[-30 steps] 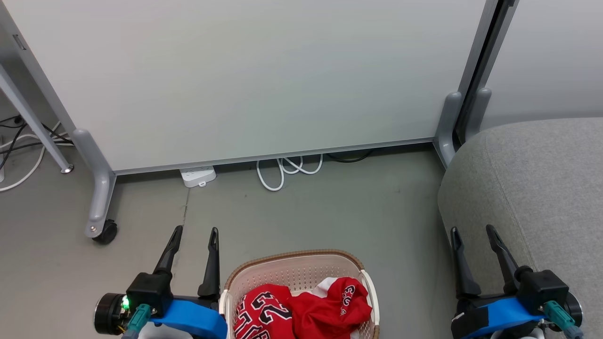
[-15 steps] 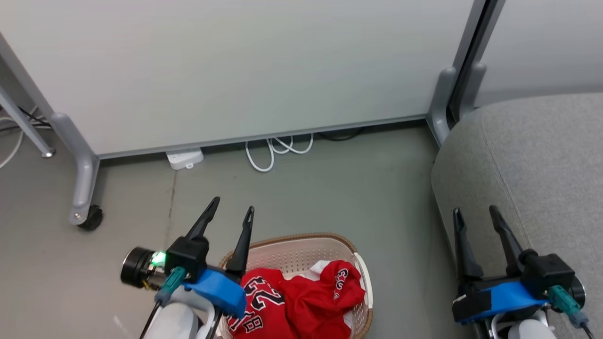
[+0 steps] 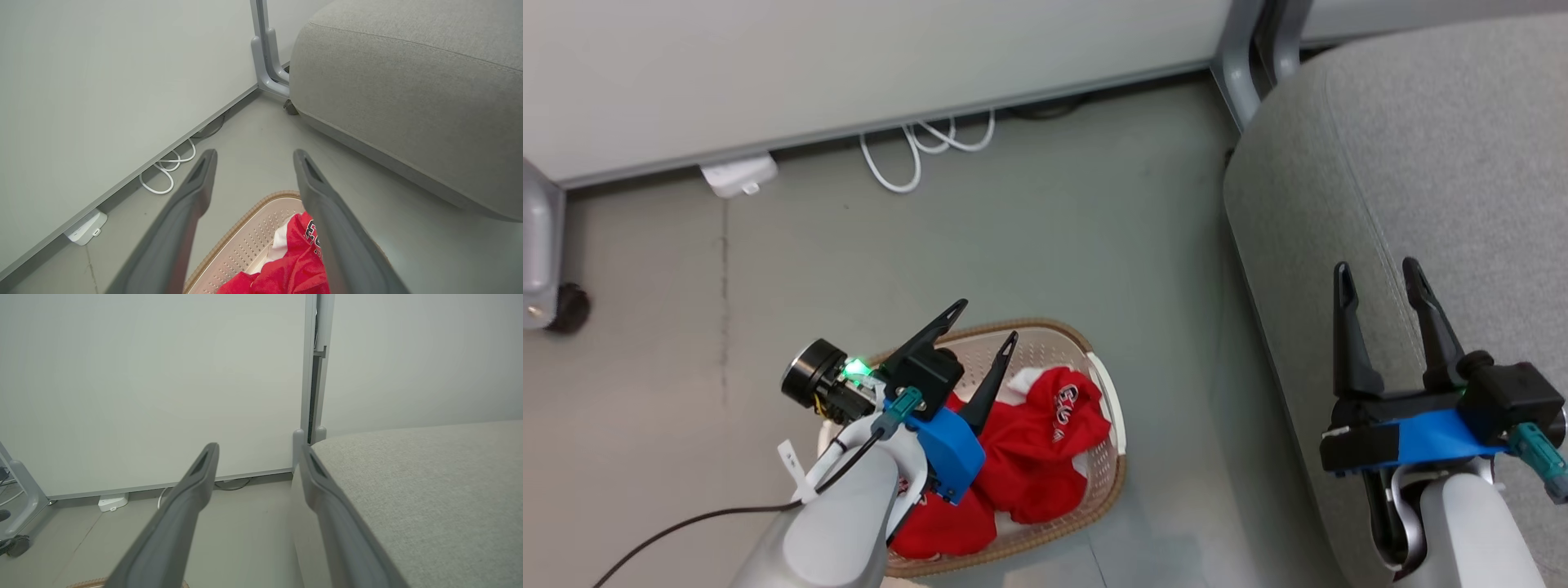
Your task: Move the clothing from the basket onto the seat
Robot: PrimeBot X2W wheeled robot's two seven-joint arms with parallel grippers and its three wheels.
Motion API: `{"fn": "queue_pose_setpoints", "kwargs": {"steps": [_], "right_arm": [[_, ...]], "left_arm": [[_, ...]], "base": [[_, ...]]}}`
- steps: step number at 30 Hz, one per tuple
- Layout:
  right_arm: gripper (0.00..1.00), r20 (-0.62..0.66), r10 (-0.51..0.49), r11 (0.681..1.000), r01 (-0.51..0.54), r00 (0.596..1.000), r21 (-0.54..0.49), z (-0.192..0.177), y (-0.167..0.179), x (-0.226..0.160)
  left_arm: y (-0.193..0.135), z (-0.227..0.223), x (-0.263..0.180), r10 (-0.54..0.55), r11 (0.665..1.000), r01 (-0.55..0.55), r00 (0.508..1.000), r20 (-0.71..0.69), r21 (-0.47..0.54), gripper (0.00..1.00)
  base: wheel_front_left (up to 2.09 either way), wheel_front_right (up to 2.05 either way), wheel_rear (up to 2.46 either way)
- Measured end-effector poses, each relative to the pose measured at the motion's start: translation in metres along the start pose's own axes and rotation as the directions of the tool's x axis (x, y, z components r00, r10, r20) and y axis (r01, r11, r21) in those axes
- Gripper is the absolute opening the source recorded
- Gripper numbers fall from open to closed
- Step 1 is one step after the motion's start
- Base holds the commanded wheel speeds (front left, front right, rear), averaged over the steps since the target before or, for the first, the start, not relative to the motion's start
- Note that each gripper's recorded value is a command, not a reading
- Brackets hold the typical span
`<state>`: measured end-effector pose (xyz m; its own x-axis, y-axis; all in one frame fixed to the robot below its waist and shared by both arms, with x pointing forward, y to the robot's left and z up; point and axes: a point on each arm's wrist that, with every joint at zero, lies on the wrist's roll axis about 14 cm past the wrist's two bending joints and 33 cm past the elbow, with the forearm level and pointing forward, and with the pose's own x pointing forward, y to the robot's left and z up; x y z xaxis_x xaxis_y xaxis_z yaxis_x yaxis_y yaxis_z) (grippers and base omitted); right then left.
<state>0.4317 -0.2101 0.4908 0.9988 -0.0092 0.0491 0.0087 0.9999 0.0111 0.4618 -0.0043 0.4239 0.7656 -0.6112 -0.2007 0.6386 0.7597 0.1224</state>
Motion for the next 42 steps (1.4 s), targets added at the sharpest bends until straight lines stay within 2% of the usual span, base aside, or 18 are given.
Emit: {"fn": "queue_pose_setpoints", "kwargs": {"steps": [4,9,18,27,32,42], "right_arm": [[1.00,-0.021,-0.023,1.000,0.023,1.000,-0.011,-0.011,-0.010,0.010],[1.00,-0.039,-0.043,0.999,0.042,0.998,-0.028,-0.024,-0.020,0.024],[1.00,-0.092,-0.050,0.998,0.045,0.994,-0.053,-0.057,-0.027,0.045],[1.00,-0.149,-0.061,0.996,0.051,0.987,-0.072,-0.091,-0.034,0.057],[1.00,-0.172,-0.068,0.995,0.055,0.983,-0.082,-0.107,-0.039,0.062],[1.00,-0.211,-0.070,0.994,0.050,0.975,-0.097,-0.135,-0.042,0.069]], "left_arm": [[-0.015,-0.031,0.019,-0.088,0.996,0.090,0.993,-0.082,0.018,1.00],[-0.039,-0.074,0.034,-0.209,0.975,0.220,0.959,-0.192,0.038,1.00],[-0.063,-0.152,0.041,-0.354,0.917,0.397,0.858,-0.373,0.045,1.00],[-0.063,-0.225,0.035,-0.407,0.867,0.497,0.746,-0.528,0.034,1.00],[-0.061,-0.253,0.038,-0.419,0.848,0.529,0.703,-0.574,0.030,1.00],[-0.056,-0.297,0.047,-0.421,0.831,0.556,0.644,-0.638,0.013,1.00]], "base": [[0.00,0.00,0.00],[0.00,0.00,0.00],[0.00,0.00,0.00],[0.00,0.00,0.00],[0.00,0.00,0.00],[0.00,0.00,0.00]]}}
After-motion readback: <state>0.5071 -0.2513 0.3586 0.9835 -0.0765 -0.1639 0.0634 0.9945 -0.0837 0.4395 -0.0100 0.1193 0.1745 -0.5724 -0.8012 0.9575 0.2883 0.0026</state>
